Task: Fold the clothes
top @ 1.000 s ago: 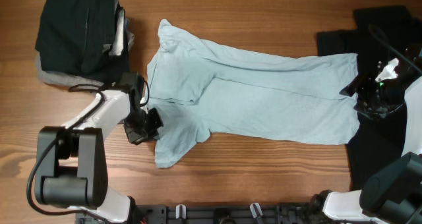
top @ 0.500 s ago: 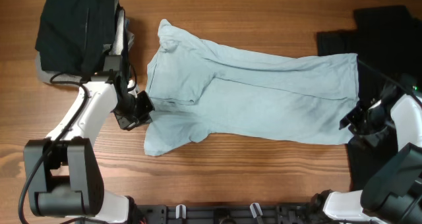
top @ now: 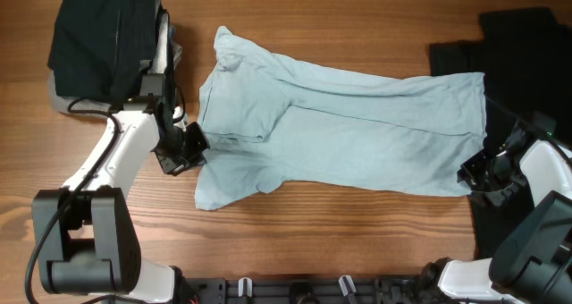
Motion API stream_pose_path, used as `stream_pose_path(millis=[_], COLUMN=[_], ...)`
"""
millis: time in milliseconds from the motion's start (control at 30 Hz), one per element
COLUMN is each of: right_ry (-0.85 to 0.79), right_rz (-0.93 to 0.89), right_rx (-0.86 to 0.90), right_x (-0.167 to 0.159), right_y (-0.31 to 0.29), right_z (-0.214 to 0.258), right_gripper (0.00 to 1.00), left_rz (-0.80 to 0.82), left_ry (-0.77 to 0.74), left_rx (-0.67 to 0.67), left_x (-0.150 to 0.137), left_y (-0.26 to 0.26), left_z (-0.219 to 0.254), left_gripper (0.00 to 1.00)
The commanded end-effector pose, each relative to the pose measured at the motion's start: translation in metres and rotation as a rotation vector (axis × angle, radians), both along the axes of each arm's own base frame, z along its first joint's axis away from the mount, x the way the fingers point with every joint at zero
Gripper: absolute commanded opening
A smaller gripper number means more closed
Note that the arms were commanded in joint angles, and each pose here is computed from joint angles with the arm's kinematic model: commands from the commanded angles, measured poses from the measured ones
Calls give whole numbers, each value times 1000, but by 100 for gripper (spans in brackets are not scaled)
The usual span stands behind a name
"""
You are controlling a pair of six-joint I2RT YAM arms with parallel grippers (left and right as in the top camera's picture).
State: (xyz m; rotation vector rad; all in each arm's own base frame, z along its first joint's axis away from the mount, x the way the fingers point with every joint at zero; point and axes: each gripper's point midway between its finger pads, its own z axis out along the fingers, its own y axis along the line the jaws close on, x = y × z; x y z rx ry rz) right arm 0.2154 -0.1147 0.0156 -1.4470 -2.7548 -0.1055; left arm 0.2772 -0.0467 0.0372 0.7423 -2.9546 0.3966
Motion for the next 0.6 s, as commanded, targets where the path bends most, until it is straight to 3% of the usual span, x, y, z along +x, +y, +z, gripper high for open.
stream_pose_path(millis=[0, 67, 100, 233, 367, 467, 567], right_ry=[-3, 13, 19, 16, 16, 16, 6], right_rz=[-21, -16, -16, -69, -71, -65, 9], right_rx=[-45, -54, -50, -53, -53, -52, -38], right_x=[2, -2, -3, -2, -2, -2, 2], right_y=[-9, -10, -9, -10, -10, -10, -9], right_z=[-2, -2, -2, -2, -2, -2, 6], right_gripper=[42, 52, 52, 35, 28, 6, 4], left_rz=[-4, -4, -4, -4, -4, -4, -5], left_ry=[-58, -64, -67, -78, -97, -110, -128], left_rx=[-5, -5, -5, -5, -5, -5, -5], left_x=[11, 13, 14, 16, 21, 25, 32], left_y=[0, 0, 0, 0, 0, 0, 0], left_z=[11, 12, 12, 12, 13, 16, 26], left_gripper=[4, 4, 4, 4, 4, 4, 4])
